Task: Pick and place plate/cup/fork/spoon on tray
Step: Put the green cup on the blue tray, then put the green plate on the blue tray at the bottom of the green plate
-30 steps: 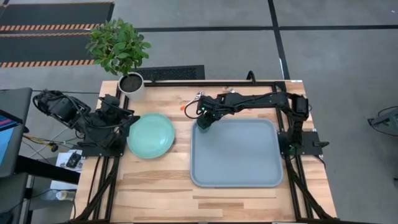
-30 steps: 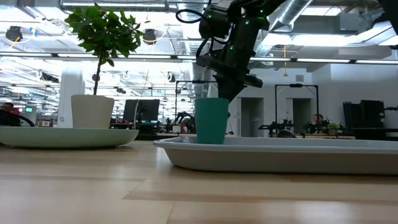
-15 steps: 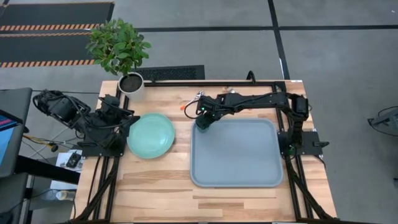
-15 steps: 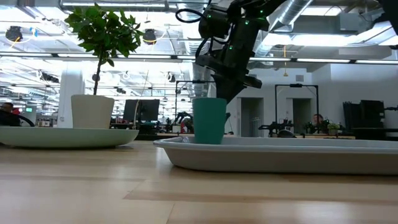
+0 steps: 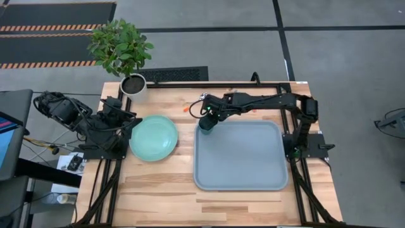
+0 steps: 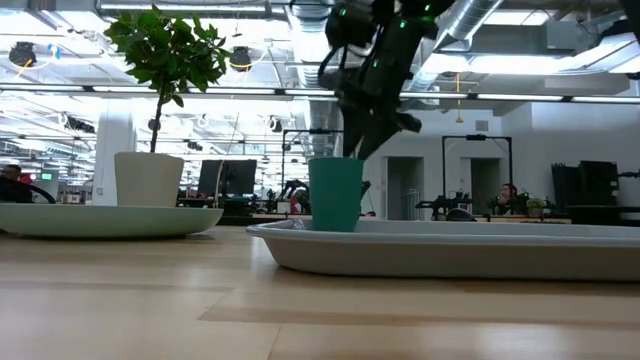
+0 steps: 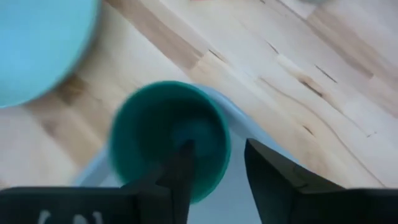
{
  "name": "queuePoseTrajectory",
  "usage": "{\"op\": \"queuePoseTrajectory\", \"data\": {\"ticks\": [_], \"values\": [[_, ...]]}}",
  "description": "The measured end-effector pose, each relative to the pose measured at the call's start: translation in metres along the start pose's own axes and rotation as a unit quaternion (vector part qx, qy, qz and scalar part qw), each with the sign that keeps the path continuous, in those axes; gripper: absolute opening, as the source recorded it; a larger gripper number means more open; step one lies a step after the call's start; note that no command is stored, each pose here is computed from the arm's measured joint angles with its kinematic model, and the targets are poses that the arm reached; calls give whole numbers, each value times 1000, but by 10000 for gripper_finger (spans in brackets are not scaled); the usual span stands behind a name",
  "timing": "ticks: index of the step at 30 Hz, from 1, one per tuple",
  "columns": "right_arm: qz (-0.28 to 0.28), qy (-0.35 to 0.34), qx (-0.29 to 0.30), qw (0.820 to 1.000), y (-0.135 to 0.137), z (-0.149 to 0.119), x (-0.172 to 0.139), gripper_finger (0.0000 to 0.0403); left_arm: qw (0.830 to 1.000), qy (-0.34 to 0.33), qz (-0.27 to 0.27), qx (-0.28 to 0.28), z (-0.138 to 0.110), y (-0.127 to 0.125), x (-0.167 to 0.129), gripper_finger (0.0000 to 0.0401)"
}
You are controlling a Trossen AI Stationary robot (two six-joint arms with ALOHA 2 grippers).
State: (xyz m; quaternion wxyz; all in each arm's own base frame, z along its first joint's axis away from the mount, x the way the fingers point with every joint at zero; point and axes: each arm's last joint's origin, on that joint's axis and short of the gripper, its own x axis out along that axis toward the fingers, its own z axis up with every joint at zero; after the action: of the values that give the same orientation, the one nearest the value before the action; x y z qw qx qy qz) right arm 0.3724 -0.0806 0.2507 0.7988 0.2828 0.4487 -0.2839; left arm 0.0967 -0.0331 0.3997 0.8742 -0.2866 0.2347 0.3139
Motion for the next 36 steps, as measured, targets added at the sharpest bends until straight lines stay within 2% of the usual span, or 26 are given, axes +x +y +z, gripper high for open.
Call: {"op": "queuePoseTrajectory", "data": {"ticks": [7, 11, 16, 20, 22, 25, 32, 36], "values": [[49, -44, 8, 998, -3, 4, -50, 201, 999, 37, 25, -2, -17, -1, 14, 206], [75, -74, 14, 994, -5, 2, -83, 204, 994, 93, 51, -14, -41, -5, 35, 208], [100, -104, 17, 989, -9, -2, -117, 198, 977, 182, 109, -22, -79, -4, 65, 208], [101, -106, 16, 989, -14, -5, -129, 192, 957, 275, 47, 82, -118, -15, 87, 208], [99, -105, 12, 989, -14, -6, -129, 192, 947, 293, 6, 130, -137, -23, 97, 208], [97, -101, 11, 990, -15, -7, -130, 192, 935, 298, -22, 190, -162, -30, 109, 208], [98, -101, 4, 990, -14, -8, -130, 187, 913, 274, 33, 300, -194, -34, 125, 208], [98, -101, 3, 990, -14, -8, -130, 184, 892, 262, 59, 363, -209, -36, 136, 208]]}}
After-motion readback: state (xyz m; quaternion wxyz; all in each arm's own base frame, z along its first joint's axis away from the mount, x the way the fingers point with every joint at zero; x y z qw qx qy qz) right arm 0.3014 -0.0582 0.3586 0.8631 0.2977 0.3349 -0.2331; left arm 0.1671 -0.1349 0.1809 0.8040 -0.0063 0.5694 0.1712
